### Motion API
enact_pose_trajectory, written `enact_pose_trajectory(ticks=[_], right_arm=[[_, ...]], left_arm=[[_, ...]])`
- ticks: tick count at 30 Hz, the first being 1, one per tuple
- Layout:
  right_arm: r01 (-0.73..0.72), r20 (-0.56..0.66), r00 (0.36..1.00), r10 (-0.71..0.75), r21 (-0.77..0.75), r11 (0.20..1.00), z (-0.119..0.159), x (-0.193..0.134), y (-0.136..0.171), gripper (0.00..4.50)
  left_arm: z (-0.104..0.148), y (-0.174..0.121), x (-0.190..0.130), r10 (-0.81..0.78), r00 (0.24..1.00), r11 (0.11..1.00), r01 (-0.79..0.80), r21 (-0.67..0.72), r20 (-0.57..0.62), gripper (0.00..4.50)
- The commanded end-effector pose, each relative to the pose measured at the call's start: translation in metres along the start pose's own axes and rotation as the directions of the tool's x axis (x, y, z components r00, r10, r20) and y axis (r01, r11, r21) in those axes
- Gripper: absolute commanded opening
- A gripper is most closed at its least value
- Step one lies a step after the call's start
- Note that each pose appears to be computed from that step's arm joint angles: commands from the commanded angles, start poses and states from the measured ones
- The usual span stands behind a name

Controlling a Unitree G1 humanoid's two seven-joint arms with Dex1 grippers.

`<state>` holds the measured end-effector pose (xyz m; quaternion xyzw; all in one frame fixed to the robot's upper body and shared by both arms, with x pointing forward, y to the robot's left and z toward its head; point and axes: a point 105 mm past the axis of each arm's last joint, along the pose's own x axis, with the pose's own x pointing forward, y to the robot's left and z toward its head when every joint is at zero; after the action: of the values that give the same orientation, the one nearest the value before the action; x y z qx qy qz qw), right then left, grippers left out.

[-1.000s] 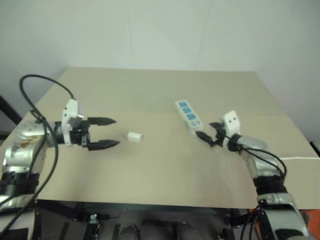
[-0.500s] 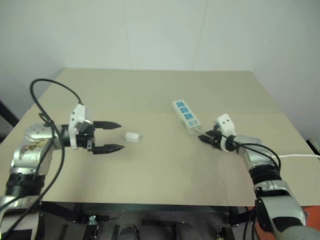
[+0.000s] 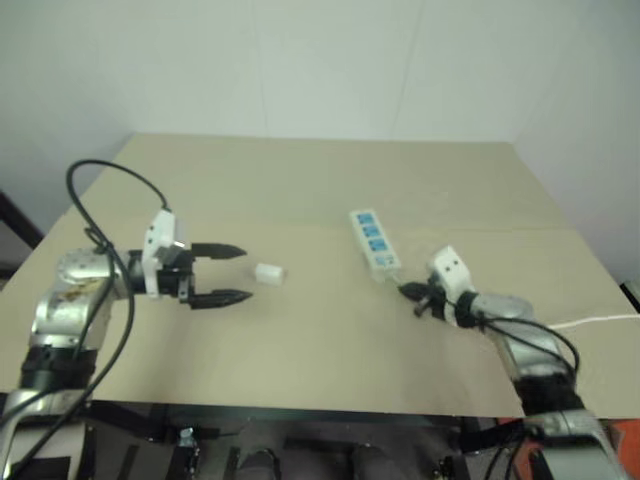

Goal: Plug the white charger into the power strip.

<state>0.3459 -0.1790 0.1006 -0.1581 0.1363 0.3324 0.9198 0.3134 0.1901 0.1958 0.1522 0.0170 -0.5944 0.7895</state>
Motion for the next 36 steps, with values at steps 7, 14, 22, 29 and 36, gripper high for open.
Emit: enact_pose_trajectory(ticks=[7,14,22,29,36], right_arm=[[0.154,0.105,0.981,-0.162,0.074,0.985,0.017,-0.014,0.009,1.69],[0.209,0.181,0.954,-0.237,0.161,0.965,0.027,-0.017,0.013,4.27],[0.205,0.241,0.937,-0.251,0.203,0.957,0.039,-0.006,0.015,4.47],[0.177,0.254,0.938,-0.235,0.231,0.957,0.036,0.010,0.015,4.47],[0.148,0.248,0.944,-0.216,0.264,0.953,0.026,0.026,0.022,4.47]], left_arm=[[0.007,0.004,0.007,-0.021,1.000,0.999,0.020,0.047,0.010,4.50],[0.007,0.003,0.006,-0.028,1.000,0.998,0.027,0.049,0.004,4.50],[0.007,0.004,0.005,-0.017,1.000,0.997,0.017,0.074,-0.002,4.50],[0.009,0.004,0.003,-0.010,1.000,0.996,0.009,0.086,0.007,4.50],[0.007,0.002,0.002,-0.005,1.000,0.996,0.005,0.088,0.004,4.50]])
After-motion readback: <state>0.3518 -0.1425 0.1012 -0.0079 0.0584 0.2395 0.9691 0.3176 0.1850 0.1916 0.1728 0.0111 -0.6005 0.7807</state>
